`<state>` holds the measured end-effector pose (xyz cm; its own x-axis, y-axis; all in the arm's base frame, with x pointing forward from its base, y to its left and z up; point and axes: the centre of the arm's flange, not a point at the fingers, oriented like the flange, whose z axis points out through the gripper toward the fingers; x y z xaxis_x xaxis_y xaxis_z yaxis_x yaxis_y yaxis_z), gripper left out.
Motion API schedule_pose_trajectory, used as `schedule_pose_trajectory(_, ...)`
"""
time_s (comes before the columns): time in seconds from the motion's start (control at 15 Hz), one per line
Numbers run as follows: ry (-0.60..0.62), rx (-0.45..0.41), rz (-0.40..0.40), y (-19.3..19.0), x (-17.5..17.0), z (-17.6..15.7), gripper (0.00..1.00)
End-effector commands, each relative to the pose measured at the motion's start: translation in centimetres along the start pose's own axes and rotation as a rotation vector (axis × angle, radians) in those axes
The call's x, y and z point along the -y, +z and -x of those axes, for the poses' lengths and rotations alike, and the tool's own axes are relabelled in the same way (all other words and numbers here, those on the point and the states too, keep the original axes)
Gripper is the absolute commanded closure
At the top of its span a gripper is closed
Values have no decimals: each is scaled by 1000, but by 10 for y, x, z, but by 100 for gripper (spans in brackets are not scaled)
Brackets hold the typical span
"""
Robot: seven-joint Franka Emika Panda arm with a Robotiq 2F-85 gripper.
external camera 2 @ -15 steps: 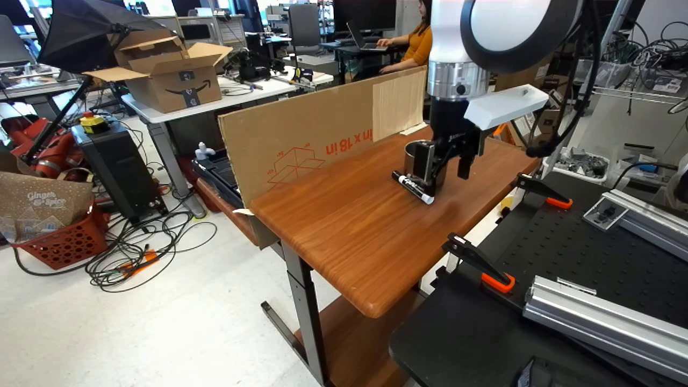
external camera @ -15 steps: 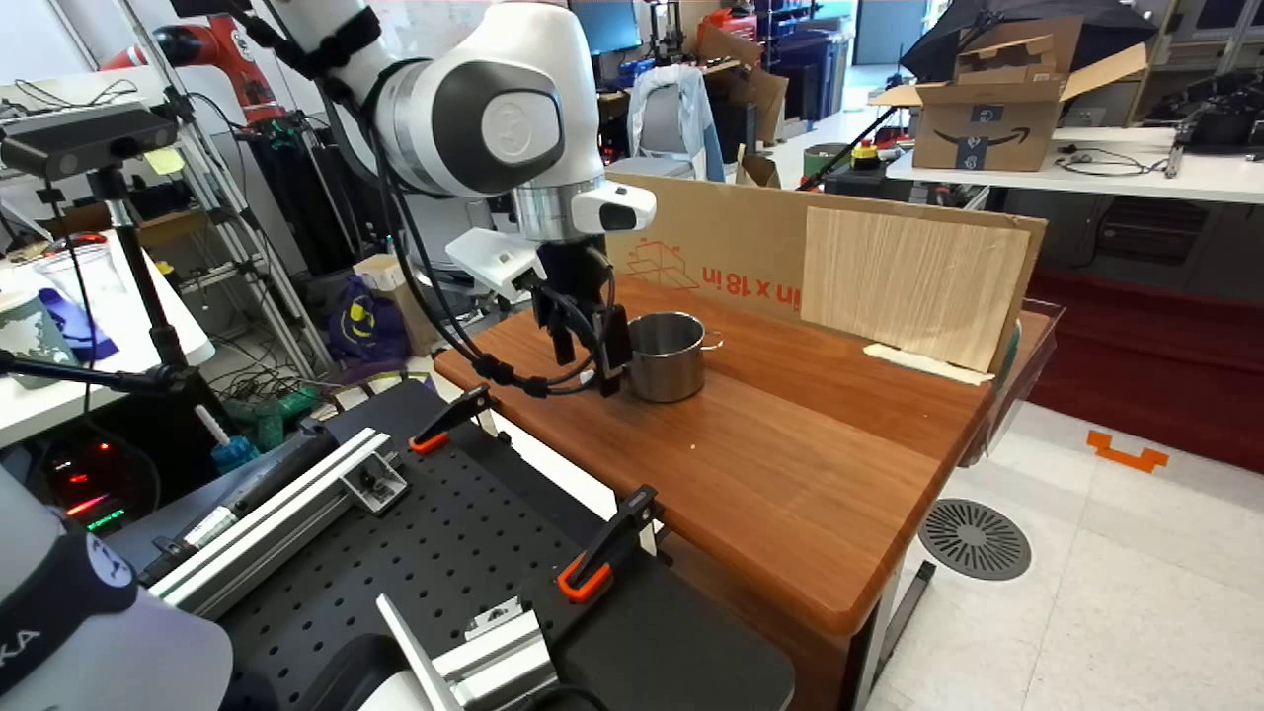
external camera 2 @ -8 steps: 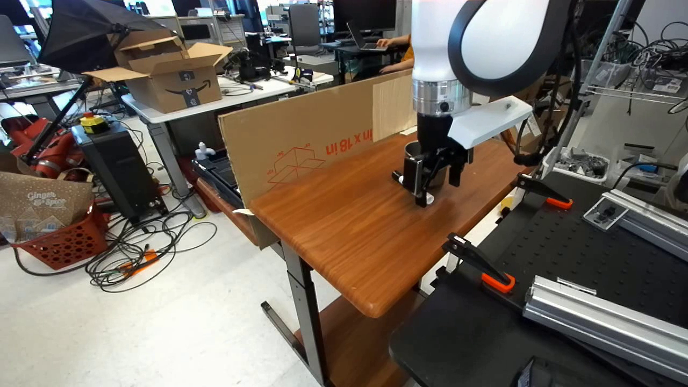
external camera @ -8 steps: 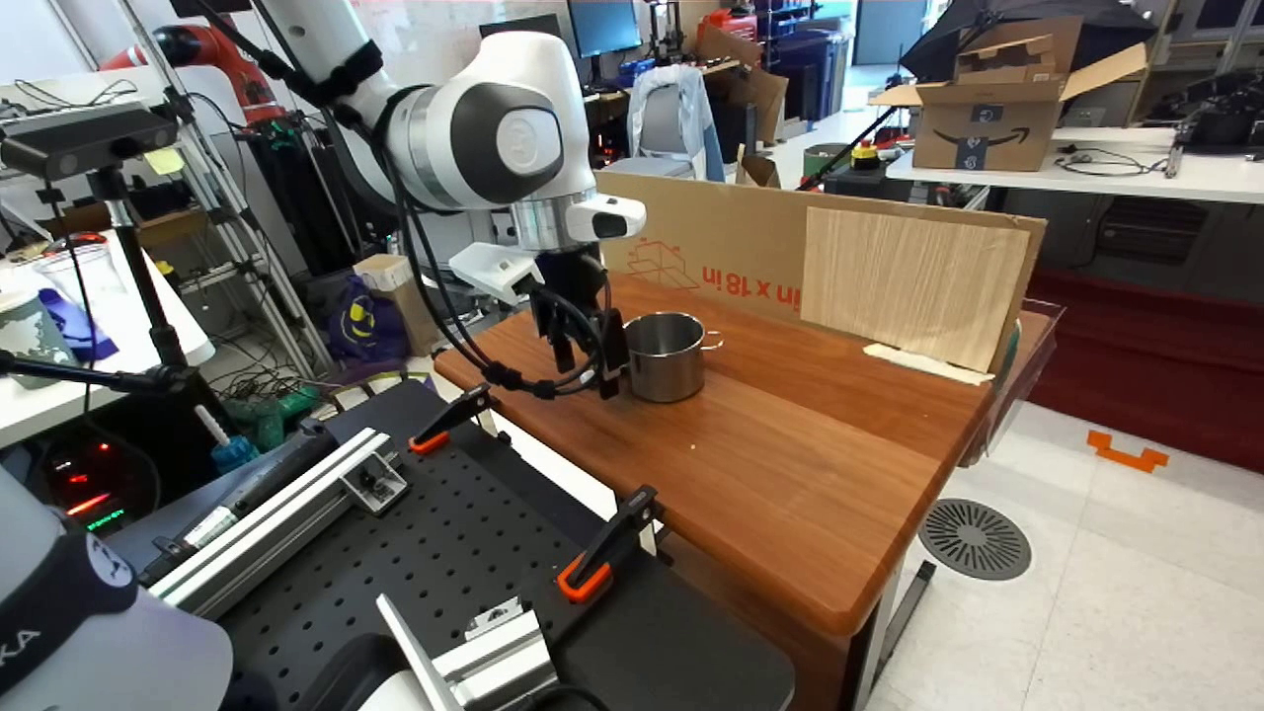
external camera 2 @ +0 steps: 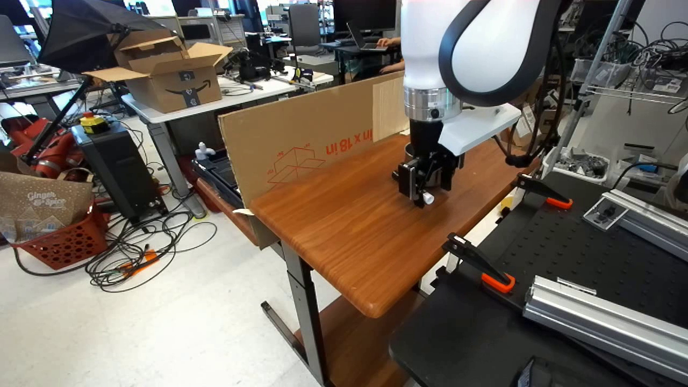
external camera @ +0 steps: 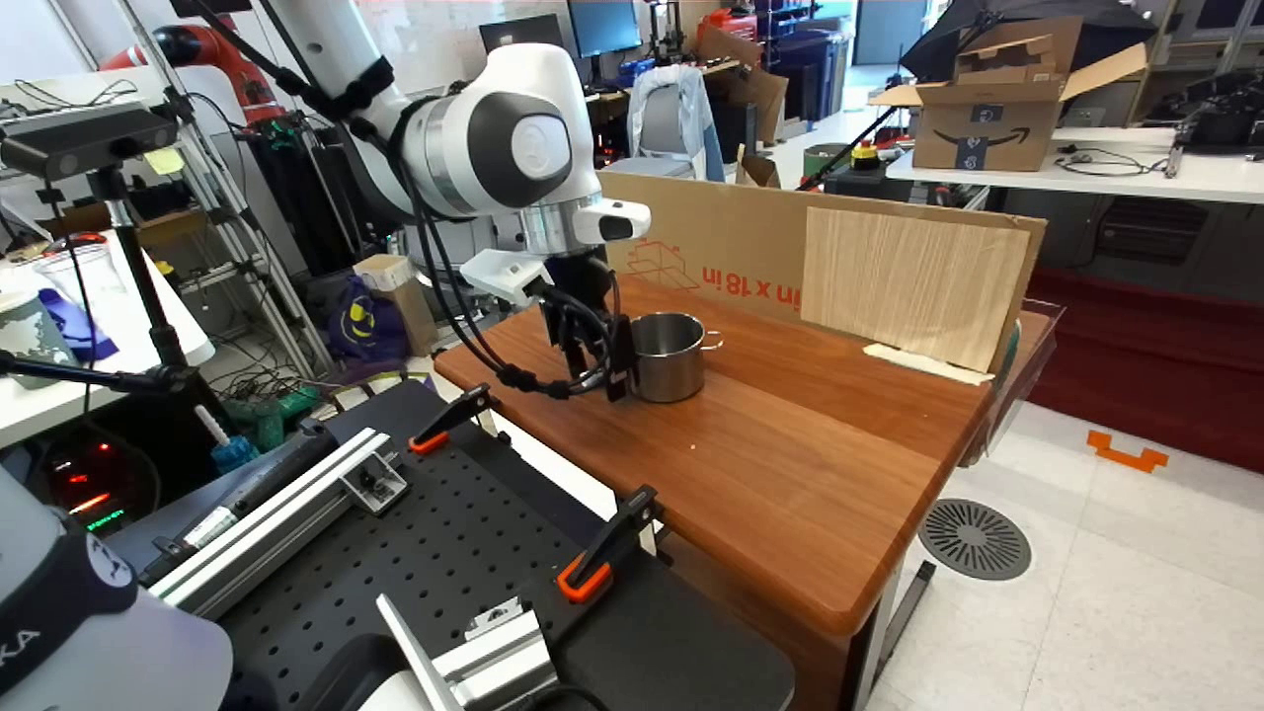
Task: Put the marker in the pot
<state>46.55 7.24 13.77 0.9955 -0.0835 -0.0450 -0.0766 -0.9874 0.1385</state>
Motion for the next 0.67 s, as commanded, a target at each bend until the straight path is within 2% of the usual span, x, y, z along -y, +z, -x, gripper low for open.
schedule_pose_trajectory(0.0,-11,-16,36,6,7,-4,51)
schedule_pose_trajectory(0.4,-17,-16,51,6,5,-4,94)
schedule_pose_trajectory(0.6,-34,-17,56,6,8,-3,93)
